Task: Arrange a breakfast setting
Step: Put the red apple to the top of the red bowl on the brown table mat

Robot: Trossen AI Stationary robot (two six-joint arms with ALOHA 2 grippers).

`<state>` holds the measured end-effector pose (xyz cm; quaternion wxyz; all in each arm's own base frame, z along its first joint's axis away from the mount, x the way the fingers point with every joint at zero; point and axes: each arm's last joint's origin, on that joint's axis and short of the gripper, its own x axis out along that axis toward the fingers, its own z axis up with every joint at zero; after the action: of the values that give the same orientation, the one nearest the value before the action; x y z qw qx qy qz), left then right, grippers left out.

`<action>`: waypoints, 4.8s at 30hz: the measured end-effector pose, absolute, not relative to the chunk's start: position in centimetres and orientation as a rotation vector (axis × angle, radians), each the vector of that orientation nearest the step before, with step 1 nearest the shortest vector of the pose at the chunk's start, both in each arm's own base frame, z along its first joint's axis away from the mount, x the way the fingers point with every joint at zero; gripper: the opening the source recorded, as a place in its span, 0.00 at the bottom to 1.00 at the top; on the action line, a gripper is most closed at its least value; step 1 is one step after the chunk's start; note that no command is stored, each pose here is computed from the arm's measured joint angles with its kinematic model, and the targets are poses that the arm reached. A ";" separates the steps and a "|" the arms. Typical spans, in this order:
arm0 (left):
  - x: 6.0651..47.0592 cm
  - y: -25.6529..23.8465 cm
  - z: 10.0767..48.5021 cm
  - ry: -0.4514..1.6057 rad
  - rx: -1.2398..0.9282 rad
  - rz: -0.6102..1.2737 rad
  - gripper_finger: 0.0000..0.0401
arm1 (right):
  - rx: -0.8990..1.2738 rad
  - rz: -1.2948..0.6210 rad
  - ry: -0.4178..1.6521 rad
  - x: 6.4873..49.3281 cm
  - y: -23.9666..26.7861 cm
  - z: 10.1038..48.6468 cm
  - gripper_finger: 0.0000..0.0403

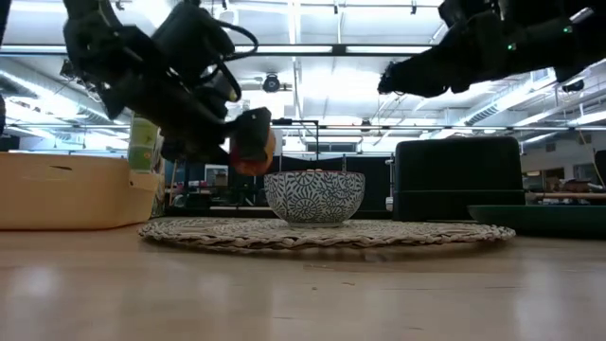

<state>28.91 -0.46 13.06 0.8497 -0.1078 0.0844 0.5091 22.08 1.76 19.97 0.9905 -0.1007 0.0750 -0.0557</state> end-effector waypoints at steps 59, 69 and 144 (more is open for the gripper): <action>32.4 0.9 11.1 0.129 -0.157 1.046 0.74 | -0.104 -0.211 0.030 24.6 -0.7 21.5 0.71; 31.5 -0.7 15.9 0.171 0.000 0.942 0.74 | -0.127 -0.187 0.049 30.6 -3.4 22.6 0.57; 28.9 -3.4 17.9 0.369 0.097 0.785 0.79 | -0.107 -0.106 0.053 33.5 -6.7 21.4 0.05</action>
<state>28.88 -3.36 17.91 0.9062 0.0472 0.1787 0.3803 33.55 -6.74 21.45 0.9968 -0.0536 0.0264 -0.0530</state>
